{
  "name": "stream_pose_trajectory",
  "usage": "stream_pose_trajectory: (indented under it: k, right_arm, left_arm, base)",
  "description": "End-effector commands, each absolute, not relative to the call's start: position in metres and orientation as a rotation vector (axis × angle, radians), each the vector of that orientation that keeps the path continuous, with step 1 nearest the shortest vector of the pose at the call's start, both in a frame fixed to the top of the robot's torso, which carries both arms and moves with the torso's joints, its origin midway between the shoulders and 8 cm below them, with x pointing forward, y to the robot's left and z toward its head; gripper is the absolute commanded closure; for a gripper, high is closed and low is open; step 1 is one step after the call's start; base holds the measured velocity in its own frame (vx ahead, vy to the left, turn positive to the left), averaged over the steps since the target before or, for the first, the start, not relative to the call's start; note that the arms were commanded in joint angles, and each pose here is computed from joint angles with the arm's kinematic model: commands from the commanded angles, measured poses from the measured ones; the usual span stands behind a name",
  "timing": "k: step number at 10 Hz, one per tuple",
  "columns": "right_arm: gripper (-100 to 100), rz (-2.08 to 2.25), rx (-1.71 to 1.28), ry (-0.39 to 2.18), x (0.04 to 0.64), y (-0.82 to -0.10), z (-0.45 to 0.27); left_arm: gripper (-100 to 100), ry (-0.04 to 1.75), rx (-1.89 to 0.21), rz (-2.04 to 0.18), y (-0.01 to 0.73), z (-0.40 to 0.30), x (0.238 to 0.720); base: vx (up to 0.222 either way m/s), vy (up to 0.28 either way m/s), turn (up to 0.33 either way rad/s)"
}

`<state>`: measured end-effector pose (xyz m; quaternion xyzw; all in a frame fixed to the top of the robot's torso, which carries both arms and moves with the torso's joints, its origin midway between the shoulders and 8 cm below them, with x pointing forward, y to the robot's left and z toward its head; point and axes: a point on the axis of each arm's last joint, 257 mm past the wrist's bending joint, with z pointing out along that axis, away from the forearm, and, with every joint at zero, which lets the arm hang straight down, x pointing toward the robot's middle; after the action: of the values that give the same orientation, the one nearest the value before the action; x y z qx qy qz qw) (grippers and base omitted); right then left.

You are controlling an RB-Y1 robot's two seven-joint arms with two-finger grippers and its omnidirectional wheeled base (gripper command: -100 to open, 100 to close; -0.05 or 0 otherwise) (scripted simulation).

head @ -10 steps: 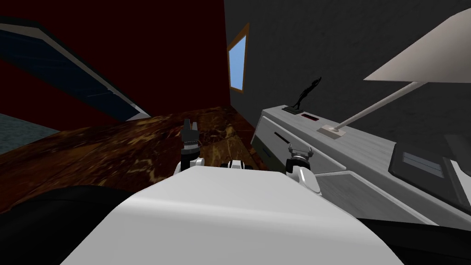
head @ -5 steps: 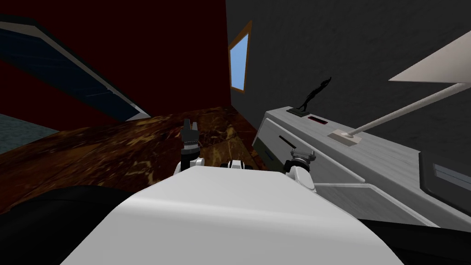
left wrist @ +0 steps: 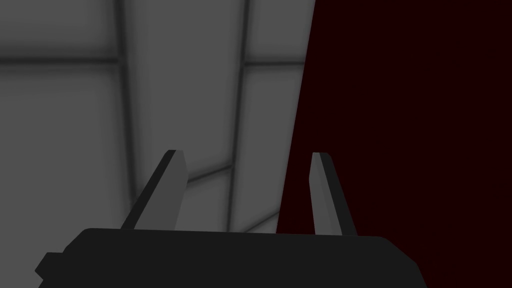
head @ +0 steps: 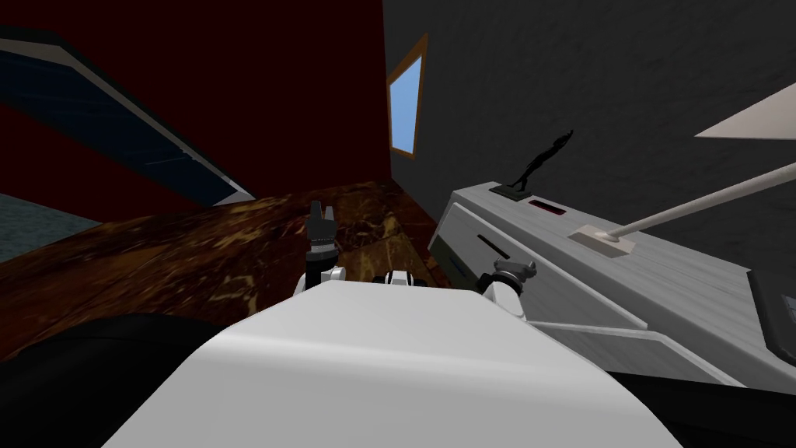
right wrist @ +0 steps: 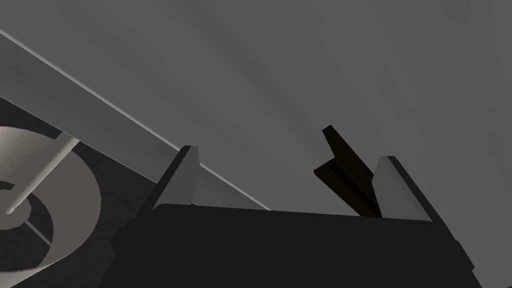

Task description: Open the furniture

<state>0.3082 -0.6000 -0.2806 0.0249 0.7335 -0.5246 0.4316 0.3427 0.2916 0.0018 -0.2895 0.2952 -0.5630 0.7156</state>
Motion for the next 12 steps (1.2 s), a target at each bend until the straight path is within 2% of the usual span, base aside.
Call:
stream_pose_trajectory:
  k: [1,6,7,12]
  right_arm:
    - [-100,-1.383,0.058,1.869,0.297,-0.602,-0.293]
    - [-100,-1.406,0.072,1.912,0.290,-0.595,-0.311]
    - [100,-1.406,0.072,1.912,0.290,-0.595,-0.311]
    - [100,-1.397,0.055,1.910,0.291,-0.589,-0.306]
  left_arm:
    - [0,0.654,-0.641,-1.247,0.292,0.002,0.343]
    - [0,0.654,-0.641,-1.247,0.292,0.002,0.343]
    - [0,0.654,-0.641,-1.247,0.292,0.002,0.343]
    - [0,0.653,-0.641,-1.247,0.291,0.002,0.343]
  base:
    - [0.092,0.041,0.008]
    - [0.051,0.023,0.002]
    - [0.000,0.000,0.000]
    - [-0.065,0.151,-0.028]
